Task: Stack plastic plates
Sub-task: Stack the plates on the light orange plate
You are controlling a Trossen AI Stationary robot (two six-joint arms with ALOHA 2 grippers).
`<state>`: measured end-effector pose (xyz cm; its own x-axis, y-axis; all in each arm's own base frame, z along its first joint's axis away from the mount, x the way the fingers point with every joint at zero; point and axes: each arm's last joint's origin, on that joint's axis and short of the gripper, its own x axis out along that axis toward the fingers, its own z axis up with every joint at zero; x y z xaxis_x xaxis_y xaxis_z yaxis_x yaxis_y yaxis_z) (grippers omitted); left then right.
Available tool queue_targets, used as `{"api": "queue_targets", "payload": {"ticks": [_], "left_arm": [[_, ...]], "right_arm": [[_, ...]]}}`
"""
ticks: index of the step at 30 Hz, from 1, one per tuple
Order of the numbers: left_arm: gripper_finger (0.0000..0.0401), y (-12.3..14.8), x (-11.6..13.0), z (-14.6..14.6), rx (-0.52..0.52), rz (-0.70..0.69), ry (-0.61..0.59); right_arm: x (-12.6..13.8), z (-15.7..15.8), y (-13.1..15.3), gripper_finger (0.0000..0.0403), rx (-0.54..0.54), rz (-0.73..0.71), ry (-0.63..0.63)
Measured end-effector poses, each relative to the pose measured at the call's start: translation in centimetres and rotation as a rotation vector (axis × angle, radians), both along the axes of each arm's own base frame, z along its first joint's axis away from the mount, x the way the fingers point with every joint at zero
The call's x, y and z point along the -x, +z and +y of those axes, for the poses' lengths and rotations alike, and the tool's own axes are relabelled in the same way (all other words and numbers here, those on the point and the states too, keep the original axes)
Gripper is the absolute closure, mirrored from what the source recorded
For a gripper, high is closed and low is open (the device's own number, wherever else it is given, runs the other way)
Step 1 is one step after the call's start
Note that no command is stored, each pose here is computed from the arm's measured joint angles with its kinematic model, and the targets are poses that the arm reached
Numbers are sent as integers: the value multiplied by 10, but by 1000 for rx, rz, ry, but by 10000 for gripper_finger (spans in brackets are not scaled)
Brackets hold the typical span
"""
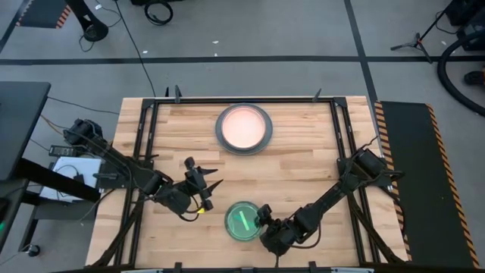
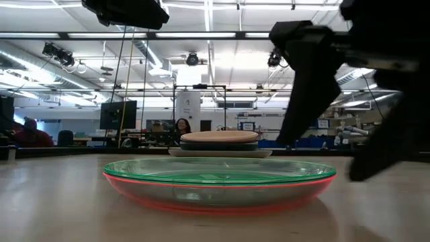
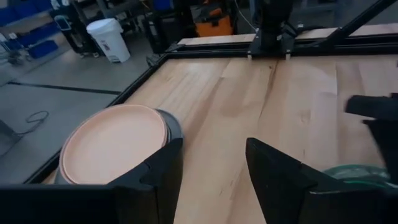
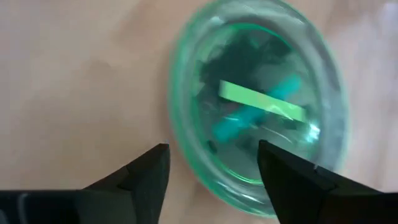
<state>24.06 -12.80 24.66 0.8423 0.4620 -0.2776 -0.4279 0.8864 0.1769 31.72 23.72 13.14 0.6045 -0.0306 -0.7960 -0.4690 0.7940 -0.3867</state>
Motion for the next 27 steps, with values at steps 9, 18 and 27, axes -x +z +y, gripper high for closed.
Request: {"api": "queue_targets", "payload": {"ticks": [9,18,27], "left_arm": [[221,0,2,-4,13,1,-26],[220,0,3,-7,52,-20,-26],[220,0,3,-7,53,-20,-25]], "right_arm": [[-3,-8,-11,220,-21,40,119],[-3,-4,-27,231,206,-16,194],[-4,-11,-27,241,267,39,271]]}}
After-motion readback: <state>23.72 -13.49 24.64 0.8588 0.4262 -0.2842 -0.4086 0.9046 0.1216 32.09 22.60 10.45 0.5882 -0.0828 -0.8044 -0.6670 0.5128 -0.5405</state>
